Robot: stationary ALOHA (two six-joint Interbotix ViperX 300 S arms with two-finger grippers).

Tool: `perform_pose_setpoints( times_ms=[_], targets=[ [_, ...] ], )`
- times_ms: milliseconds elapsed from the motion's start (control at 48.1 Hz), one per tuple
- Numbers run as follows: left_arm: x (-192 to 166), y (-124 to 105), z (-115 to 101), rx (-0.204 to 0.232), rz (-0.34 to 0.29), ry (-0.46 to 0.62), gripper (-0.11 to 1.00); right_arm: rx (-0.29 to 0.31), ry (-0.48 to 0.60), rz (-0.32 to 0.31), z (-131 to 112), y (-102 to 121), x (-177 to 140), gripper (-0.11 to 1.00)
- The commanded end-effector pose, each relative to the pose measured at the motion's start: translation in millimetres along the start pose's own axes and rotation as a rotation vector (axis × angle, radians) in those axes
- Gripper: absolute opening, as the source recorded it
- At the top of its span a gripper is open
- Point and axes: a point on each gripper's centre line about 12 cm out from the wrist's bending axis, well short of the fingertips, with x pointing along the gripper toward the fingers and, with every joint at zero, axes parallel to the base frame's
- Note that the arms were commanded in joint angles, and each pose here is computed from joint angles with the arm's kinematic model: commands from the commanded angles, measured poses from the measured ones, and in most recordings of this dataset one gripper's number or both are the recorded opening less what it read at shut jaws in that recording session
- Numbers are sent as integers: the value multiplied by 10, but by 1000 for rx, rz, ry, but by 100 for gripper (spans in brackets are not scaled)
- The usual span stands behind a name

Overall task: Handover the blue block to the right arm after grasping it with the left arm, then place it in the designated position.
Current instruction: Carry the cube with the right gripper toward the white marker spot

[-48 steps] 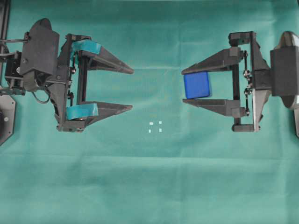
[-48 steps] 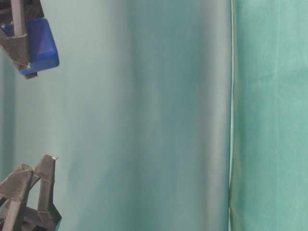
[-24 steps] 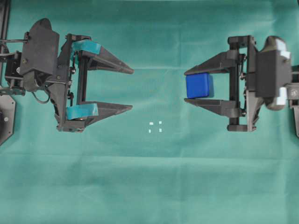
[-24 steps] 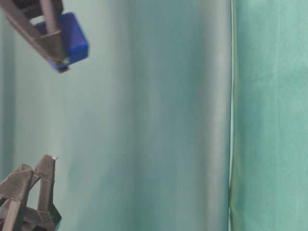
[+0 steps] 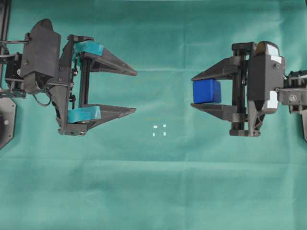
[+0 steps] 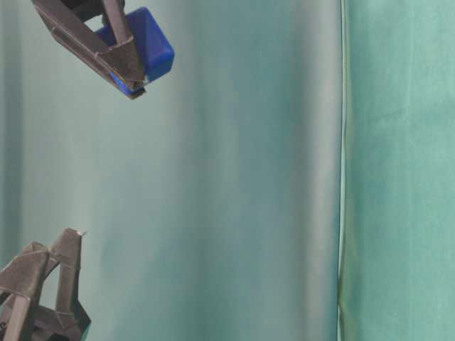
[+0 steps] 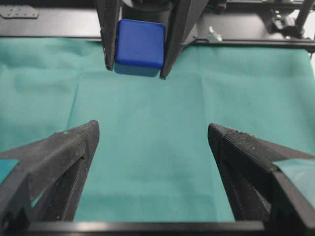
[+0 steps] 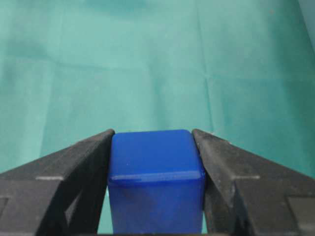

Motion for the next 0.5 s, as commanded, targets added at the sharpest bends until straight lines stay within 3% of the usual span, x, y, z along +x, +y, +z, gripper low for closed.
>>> perform_pose_setpoints(
  times_ms=[0,478],
  targets=[
    [-27,3,118,0,1,-35,99,7,-31,7,113,14,-42,54],
    [-27,3,120,1,1,-37,99,7,-29,10,107,24,-28,54]
  ],
)
